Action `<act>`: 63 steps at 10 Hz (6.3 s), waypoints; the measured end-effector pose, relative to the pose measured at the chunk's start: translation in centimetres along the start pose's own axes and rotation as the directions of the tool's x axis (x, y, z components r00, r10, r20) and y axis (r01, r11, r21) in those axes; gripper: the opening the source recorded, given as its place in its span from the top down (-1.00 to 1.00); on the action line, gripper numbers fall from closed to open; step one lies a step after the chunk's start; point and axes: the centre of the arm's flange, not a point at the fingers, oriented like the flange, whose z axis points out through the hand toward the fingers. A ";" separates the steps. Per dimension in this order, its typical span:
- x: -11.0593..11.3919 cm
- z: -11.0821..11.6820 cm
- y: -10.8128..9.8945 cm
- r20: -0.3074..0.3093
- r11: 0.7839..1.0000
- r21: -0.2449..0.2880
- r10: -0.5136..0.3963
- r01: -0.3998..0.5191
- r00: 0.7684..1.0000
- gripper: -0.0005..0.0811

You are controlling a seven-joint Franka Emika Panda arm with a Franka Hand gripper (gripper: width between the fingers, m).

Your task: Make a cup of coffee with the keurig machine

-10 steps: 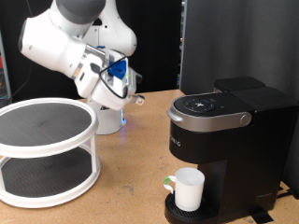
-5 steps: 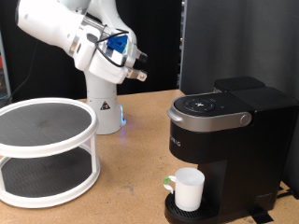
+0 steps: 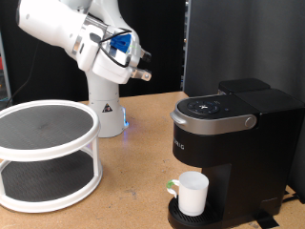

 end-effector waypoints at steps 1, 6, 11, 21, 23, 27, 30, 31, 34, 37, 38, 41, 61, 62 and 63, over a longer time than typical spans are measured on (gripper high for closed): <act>0.5 0.3 -0.5 0.011 1.000 0.000 0.006 -0.006 1.000 -0.98; 5.2 4.0 -5.3 0.317 0.979 -0.140 -0.101 0.151 0.943 -0.98; 5.2 5.1 -5.6 0.454 0.951 -0.165 -0.163 0.262 0.876 -0.98; 11.9 8.4 -9.5 0.459 0.904 -0.327 -0.105 0.277 0.882 -0.98; 13.3 8.9 -8.9 0.450 0.906 -0.335 -0.086 0.257 0.889 -0.98; 15.4 9.8 -6.7 0.460 0.904 -0.343 -0.076 0.255 0.885 -0.98; 16.2 10.7 -6.0 0.542 0.877 -0.361 -0.081 0.319 0.836 -0.98; 16.4 11.1 -6.0 0.570 0.866 -0.370 -0.075 0.337 0.818 -0.98; 16.7 12.2 -6.2 0.588 0.862 -0.367 -0.075 0.348 0.805 -0.98; 16.5 13.1 -6.1 0.611 0.856 -0.363 -0.078 0.367 0.788 -0.98; 16.4 13.5 -5.9 0.630 0.846 -0.372 -0.072 0.382 0.773 -0.98; 16.2 14.3 -5.2 0.662 0.817 -0.396 -0.061 0.418 0.747 -0.69; 11.6 15.7 -1.3 0.593 0.786 -0.402 -0.166 0.469 0.787 0.98; 11.6 15.7 -1.3 0.604 0.786 -0.402 -0.158 0.469 0.781 0.98; 11.6 15.8 -1.3 0.621 0.791 -0.402 -0.136 0.462 0.772 0.98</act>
